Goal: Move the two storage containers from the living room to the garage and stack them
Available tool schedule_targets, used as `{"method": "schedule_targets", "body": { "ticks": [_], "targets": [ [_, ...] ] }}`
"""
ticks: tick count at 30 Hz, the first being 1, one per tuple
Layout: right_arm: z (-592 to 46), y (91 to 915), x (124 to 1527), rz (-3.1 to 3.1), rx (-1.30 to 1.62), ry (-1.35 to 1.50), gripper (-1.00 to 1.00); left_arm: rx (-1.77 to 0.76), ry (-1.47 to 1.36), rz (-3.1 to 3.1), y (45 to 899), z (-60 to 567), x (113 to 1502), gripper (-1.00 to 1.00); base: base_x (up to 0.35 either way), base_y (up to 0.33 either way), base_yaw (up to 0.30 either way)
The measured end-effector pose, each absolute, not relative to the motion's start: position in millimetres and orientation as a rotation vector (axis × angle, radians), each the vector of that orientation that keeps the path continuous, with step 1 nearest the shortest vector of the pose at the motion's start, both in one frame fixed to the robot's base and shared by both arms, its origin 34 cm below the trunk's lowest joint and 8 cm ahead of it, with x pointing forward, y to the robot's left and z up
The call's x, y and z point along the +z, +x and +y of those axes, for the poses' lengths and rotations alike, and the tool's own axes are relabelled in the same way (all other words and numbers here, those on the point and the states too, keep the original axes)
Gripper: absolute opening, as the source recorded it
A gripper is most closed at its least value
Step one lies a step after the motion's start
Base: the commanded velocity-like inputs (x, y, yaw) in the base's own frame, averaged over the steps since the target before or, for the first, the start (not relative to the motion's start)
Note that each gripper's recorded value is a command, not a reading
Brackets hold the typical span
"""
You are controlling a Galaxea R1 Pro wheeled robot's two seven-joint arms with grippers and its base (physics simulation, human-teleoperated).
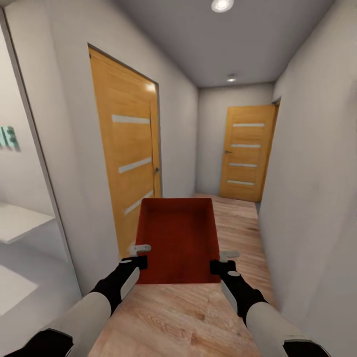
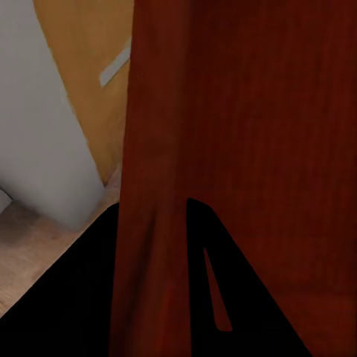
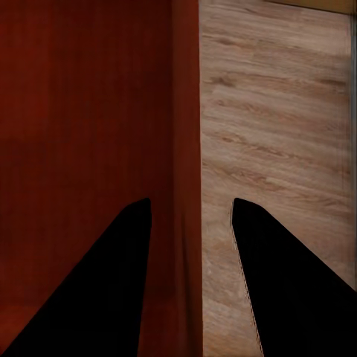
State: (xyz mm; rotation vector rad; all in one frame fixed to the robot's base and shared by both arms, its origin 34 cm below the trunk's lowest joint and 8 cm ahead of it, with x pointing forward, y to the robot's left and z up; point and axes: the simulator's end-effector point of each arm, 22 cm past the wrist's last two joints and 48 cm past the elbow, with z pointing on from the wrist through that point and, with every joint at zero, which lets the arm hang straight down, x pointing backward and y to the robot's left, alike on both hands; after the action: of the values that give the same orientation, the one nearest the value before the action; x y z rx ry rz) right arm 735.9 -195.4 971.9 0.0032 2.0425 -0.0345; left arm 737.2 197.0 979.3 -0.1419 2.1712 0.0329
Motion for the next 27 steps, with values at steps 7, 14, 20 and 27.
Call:
{"method": "schedule_targets", "body": {
  "ticks": [7, 14, 20, 27],
  "targets": [
    [-195.3, 735.9, 973.5, 2.040, -0.034, 0.003, -1.00, 0.033, -0.140, 2.169, 737.4, 197.0, 981.2, -1.00, 0.323, 0.061, -0.219],
    [-195.2, 736.0, 975.3, 2.037, -0.035, 0.003, -1.00, 0.032, -0.139, 2.166, 737.4, 197.1, 982.8, -1.00, 0.323, 0.112, -0.216],
    [-195.2, 736.1, 976.7, 2.035, -0.035, 0.003, -1.00, 0.032, -0.139, 2.163, 737.5, 197.1, 984.3, -1.00, 0.323, 0.119, -0.215],
    [-195.2, 736.2, 978.5, 2.032, -0.034, 0.003, -1.00, 0.032, -0.139, 2.161, 737.6, 197.1, 986.1, -1.00, 0.323, 0.119, -0.182]
  ]
}}
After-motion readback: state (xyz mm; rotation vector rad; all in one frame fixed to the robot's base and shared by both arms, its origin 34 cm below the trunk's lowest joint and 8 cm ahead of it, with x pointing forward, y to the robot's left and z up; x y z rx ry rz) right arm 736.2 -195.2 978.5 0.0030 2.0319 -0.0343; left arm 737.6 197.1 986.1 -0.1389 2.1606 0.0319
